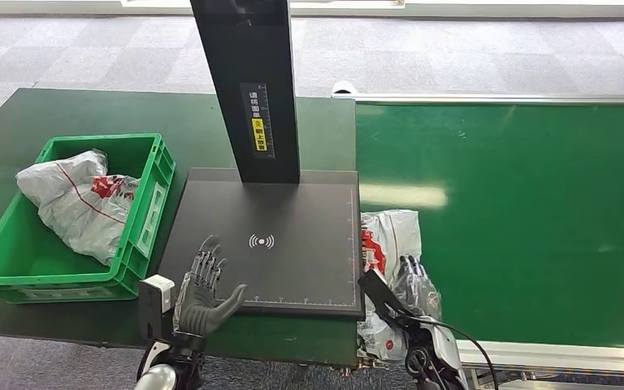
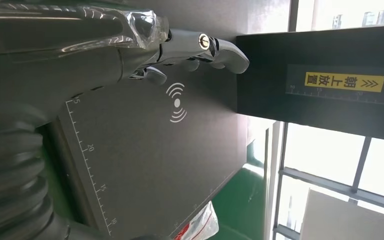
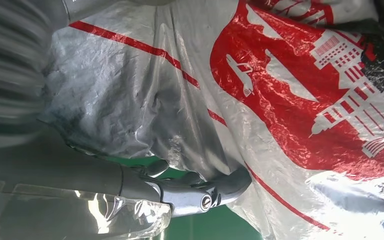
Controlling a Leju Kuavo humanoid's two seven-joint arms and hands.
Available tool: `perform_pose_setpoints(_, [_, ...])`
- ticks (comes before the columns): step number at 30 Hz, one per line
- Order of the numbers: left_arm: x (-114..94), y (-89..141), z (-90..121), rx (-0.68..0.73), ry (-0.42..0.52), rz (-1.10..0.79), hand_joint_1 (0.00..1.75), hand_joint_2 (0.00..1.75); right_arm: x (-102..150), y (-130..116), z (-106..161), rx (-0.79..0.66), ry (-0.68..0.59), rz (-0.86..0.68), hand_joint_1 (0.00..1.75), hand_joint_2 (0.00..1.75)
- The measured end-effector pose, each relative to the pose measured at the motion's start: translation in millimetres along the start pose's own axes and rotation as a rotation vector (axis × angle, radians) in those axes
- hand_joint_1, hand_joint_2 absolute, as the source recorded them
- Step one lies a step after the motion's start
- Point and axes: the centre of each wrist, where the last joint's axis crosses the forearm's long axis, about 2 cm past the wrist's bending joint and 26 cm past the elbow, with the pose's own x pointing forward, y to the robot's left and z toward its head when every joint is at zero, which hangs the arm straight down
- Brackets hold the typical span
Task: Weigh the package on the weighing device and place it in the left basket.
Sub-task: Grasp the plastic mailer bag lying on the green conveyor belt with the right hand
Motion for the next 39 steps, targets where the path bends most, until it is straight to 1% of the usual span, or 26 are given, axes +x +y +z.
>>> perform_pose_setpoints(1, [-0.1,0.0,0.0,0.0,0.0,0.0,0.0,1.75,0.2,0.4,0.0,0.001,0.0,-0.001,0.0,1.75])
perform_pose_setpoints(2, [-0.1,0.0,0.0,0.0,0.0,0.0,0.0,1.75,0.4,0.6,0.0,0.003,-0.001,-0.002,0.07,1.75])
perform_pose_setpoints(5, [-0.1,-0.1,0.0,0.0,0.0,0.0,0.0,1.75,1.1,1.8,0.3,0.012,-0.001,-0.006,1.37,1.75])
perform_pose_setpoints(6, [-0.1,-0.1,0.0,0.0,0.0,0.0,0.0,1.75,1.4,2.5,0.5,0.017,-0.001,-0.007,1.75,1.75])
perform_pose_setpoints(11, [-0.5,-0.1,-0.3,-0.001,0.002,-0.001,0.0,1.75,2.3,3.4,0.5,0.031,-0.003,-0.016,1.75,1.75])
perform_pose_setpoints(18, [-1.0,-0.2,0.0,-0.003,0.004,0.0,0.0,1.75,3.7,-0.2,-1.1,0.01,-0.008,-0.032,1.75,1.75])
perform_pose_setpoints(32, [-1.0,-0.2,0.0,-0.002,0.004,0.0,0.0,1.75,4.0,0.8,0.3,0.001,-0.011,-0.041,1.75,1.75])
perform_pose_setpoints(39, [-1.6,0.2,1.3,0.004,0.004,-0.001,0.0,1.75,3.2,1.8,7.7,-0.057,-0.019,-0.057,1.75,1.75])
